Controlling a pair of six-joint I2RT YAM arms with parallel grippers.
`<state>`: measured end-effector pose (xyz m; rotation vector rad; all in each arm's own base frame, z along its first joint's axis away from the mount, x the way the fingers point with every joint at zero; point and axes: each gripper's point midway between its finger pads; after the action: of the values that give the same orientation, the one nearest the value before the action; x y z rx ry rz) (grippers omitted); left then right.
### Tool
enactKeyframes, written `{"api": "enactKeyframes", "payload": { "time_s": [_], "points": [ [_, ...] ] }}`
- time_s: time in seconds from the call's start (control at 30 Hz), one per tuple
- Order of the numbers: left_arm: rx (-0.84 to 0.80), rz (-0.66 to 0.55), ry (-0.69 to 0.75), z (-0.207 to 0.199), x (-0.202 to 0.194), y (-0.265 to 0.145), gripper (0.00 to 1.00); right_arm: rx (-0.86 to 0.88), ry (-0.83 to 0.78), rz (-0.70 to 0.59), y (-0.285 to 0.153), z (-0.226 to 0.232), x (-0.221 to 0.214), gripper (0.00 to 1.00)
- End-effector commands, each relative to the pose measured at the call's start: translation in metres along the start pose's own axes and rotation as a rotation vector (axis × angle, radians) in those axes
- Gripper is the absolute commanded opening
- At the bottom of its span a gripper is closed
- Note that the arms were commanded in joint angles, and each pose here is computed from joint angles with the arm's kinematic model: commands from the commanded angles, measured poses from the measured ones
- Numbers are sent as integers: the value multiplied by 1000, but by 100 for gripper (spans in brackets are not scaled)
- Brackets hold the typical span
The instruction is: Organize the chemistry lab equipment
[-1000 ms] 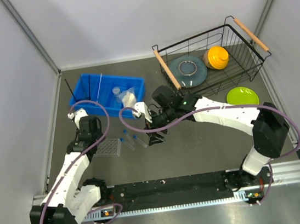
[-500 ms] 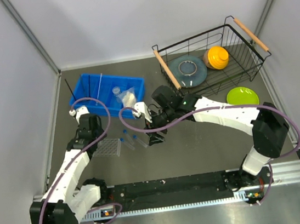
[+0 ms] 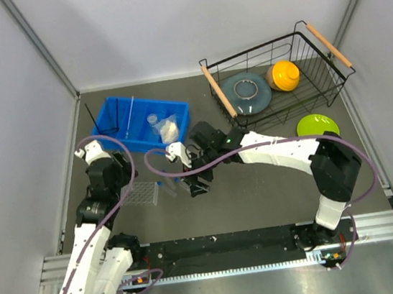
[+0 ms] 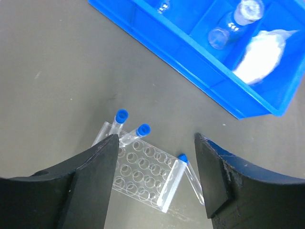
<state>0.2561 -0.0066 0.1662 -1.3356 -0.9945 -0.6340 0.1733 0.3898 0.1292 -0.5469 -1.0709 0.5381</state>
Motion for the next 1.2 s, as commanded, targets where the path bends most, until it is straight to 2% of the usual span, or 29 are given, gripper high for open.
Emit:
{"api": "enactKeyframes", "payload": {
  "time_s": [0.0, 0.1, 0.23, 0.37, 0.5, 0.6, 0.87, 1.07, 1.17],
  "points": [
    [-99, -41, -17, -12, 13, -21, 73, -98, 25, -26, 18, -7, 21, 66],
    [-121, -80, -36, -12, 21, -37, 81, -188, 86, -3, 34, -24, 17, 63],
    [-93, -134, -40, 1, 29, -57, 86, -269, 133, 22, 50, -39, 14, 60],
    [21, -175, -84, 26, 34, -72, 92, -329, 136, 57, 67, -49, 7, 60],
    [159, -237, -147, 56, 39, -86, 93, -373, 142, 76, 75, -57, 2, 59],
    [186, -292, -186, 67, 43, -99, 93, -416, 140, 94, 79, -67, -4, 57],
    [164, -346, -209, 68, 53, -113, 93, -474, 139, 128, 83, -81, -17, 36],
    [43, -342, -184, 47, 56, -115, 94, -507, 124, 136, 79, -86, -21, 27],
    [13, -345, -187, 42, 57, -118, 94, -511, 122, 136, 76, -86, -23, 18]
  ]
}}
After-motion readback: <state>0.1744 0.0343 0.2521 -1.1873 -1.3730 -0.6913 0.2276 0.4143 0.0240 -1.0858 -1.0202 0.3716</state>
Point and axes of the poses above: each gripper's point midway between its finger pads, its own y axis out along the fingers, its own z axis along the line the jaws close on, x = y × z, and after that the axes turned 13 degrees about y, right-handed
